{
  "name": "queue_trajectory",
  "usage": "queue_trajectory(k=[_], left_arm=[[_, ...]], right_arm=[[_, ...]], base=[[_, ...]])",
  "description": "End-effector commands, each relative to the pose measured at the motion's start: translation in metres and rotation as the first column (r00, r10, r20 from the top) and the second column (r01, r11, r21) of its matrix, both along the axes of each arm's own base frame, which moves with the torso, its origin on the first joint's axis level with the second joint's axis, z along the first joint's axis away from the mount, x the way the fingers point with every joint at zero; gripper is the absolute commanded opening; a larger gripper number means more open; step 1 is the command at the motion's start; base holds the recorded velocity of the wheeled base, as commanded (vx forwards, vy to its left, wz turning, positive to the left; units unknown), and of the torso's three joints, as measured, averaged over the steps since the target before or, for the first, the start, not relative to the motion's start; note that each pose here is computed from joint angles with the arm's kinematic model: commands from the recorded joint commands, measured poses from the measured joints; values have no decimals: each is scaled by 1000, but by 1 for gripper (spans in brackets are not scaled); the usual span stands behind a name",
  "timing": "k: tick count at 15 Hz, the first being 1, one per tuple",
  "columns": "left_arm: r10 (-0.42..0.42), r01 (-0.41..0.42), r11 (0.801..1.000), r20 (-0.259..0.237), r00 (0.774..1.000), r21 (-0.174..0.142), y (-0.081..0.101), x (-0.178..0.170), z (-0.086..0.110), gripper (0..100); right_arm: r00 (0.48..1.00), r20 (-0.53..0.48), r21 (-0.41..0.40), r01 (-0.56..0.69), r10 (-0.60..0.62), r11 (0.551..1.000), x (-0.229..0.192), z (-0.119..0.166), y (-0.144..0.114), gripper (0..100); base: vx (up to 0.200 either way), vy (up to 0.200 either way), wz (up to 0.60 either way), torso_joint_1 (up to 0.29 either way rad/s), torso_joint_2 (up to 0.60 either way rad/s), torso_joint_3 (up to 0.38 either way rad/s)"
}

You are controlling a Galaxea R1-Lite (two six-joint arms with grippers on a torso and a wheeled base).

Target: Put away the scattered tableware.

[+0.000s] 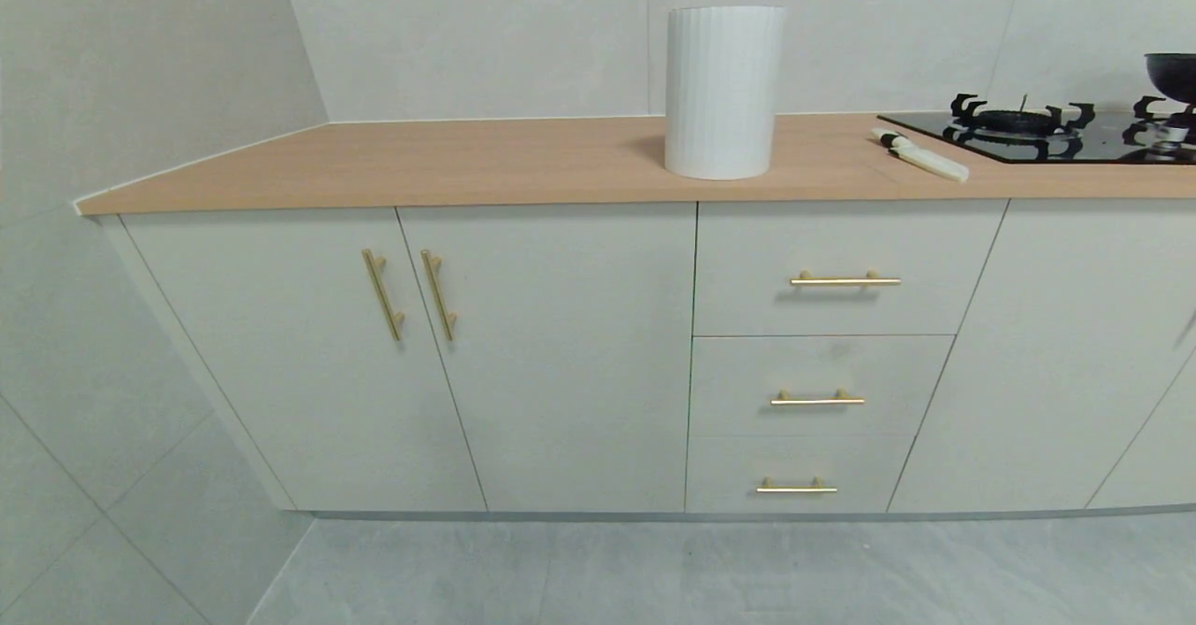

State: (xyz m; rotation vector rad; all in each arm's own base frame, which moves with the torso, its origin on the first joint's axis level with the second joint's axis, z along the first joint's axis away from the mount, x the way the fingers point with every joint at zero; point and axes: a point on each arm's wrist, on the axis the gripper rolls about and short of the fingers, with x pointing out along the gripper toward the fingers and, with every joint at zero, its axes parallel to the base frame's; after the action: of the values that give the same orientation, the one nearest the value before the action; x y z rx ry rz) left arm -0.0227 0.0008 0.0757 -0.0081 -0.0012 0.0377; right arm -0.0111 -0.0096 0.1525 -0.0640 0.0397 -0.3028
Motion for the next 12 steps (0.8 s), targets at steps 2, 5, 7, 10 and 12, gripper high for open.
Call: queue_trajectory(k=[2,5,7,10,12], left_arm=[[1,-1,1000,0,1000,0,0,0,0,100],[1,-1,1000,0,1000,0,0,0,0,100],[1,-1,1000,-1,1000,0,0,0,0,100],[1,-1,1000,0,1000,0,0,0,0,100],[1,-1,1000,0,1000,0,0,0,0,100]], right_arm=[[970,226,7,89,-88,996,-45,-10,1,100],[991,126,50,-45,38,998,-28,-41,4,100],[993,68,54,-97,93,994,-18,-62,5,100],[978,89,44,-194,190,980,-12,-73,7,100],[970,27,61,-242,241,968,-12,-78,8,100]], base=[[0,0,0,0,0,0],[0,0,0,0,0,0],[0,0,0,0,0,0],[0,0,0,0,0,0],[0,0,0,0,0,0]])
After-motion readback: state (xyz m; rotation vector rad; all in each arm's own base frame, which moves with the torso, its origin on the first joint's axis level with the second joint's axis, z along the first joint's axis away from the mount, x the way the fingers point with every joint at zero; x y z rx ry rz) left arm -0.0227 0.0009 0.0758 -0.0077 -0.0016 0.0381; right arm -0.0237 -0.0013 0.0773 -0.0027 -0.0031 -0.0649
